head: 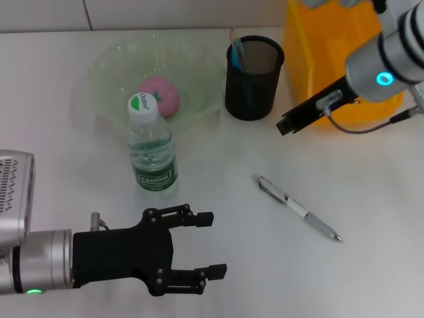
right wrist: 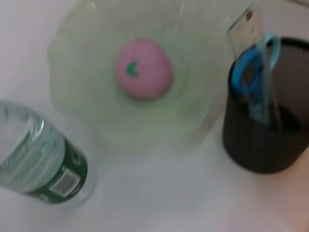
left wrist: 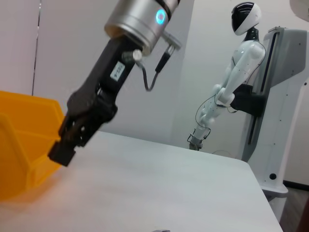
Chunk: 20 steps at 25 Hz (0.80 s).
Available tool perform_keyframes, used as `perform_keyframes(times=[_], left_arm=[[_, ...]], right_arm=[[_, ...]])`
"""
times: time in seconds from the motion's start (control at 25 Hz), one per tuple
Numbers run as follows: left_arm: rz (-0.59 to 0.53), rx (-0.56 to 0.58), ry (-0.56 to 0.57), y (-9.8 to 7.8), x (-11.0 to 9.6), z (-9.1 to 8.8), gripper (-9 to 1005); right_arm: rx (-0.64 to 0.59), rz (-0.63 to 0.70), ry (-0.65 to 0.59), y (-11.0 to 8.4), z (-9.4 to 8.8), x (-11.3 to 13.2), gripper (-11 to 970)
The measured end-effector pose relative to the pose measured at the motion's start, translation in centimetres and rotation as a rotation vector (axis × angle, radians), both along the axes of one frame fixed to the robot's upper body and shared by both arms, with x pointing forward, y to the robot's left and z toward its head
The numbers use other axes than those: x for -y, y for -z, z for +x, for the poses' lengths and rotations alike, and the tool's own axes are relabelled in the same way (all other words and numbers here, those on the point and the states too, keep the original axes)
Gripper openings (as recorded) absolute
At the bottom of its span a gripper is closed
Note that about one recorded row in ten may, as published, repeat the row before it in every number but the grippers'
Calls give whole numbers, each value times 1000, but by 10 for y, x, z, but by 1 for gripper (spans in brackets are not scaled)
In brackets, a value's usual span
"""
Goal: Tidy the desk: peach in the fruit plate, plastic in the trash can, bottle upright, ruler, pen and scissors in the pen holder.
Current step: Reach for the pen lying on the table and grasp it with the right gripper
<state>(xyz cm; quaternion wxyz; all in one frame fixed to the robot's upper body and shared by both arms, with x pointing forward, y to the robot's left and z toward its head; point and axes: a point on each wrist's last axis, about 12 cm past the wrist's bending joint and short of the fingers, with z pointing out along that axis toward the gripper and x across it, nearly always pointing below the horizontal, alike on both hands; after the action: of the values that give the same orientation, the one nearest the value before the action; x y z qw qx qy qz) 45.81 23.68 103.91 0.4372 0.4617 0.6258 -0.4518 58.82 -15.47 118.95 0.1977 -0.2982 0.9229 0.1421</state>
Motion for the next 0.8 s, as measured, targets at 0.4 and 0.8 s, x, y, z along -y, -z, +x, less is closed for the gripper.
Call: perform_keyframes(times=[0.4, 0.8], left_arm=[[1, 2, 2, -1, 0, 1, 813], [1, 3, 1, -1, 0, 1, 813]], right_arm=[[-80, -111, -109, 35, -10, -25, 187], [-118, -149, -114, 53, -11, -28, 572]])
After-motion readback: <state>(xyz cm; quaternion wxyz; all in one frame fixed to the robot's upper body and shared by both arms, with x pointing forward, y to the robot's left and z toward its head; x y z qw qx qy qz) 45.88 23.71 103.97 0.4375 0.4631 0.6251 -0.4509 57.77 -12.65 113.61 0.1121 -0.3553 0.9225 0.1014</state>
